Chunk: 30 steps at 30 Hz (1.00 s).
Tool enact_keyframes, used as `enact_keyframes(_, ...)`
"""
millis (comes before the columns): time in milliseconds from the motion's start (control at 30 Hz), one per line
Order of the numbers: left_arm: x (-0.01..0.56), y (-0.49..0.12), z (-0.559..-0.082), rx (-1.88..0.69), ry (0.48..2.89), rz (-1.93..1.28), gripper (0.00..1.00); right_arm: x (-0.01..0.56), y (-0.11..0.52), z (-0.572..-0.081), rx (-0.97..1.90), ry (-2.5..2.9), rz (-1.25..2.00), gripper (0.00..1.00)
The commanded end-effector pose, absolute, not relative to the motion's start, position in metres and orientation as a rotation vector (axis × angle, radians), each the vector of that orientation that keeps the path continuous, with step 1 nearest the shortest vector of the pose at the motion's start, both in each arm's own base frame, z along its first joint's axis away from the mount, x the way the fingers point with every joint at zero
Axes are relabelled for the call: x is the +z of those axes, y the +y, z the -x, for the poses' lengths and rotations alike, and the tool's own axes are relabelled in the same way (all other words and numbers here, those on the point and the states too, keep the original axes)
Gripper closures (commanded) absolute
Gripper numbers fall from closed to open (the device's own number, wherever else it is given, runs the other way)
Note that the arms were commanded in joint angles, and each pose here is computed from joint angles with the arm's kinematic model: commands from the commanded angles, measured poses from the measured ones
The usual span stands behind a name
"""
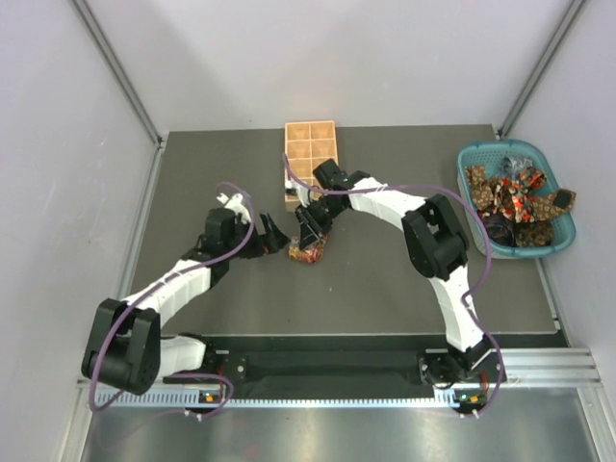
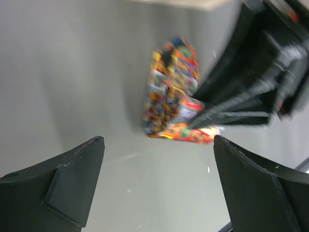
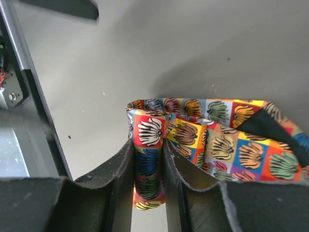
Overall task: Roll the ties
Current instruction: Roll the tie
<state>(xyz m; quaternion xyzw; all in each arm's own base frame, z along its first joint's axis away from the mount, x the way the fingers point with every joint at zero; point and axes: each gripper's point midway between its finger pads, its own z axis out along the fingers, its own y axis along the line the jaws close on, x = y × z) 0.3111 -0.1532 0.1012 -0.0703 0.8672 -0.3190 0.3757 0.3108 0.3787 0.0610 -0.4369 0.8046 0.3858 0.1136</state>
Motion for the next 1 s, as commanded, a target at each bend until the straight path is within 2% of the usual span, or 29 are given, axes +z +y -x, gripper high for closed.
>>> enact_keyframes(0,0.119,-0.185,-0.312,-0.787,2.137,-0.023,0.01,0.035,0.359,-0.306,1.076,2.455,1.261,0.74)
enact_keyframes(200,0.125,-0.207,-0.304,-0.717,2.074,-0.159,0.01,0.027,0.354,-0.307,1.166,2.477,1.159,0.75)
enact_keyframes(500,0.103,-0.224,-0.307,-0.48,2.138,-0.383,0.01,0.024,0.351,-0.315,1.282,2.477,1.077,0.75)
enact_keyframes(733,0.093,-0.244,-0.308,-0.444,2.165,-0.538,0.01,0.022,0.351,-0.317,1.316,2.488,1.048,0.75)
enact_keyframes(967,0.076,-0.245,-0.312,-0.403,2.226,-0.543,0.01,0.023,0.349,-0.318,1.315,2.495,1.035,0.75)
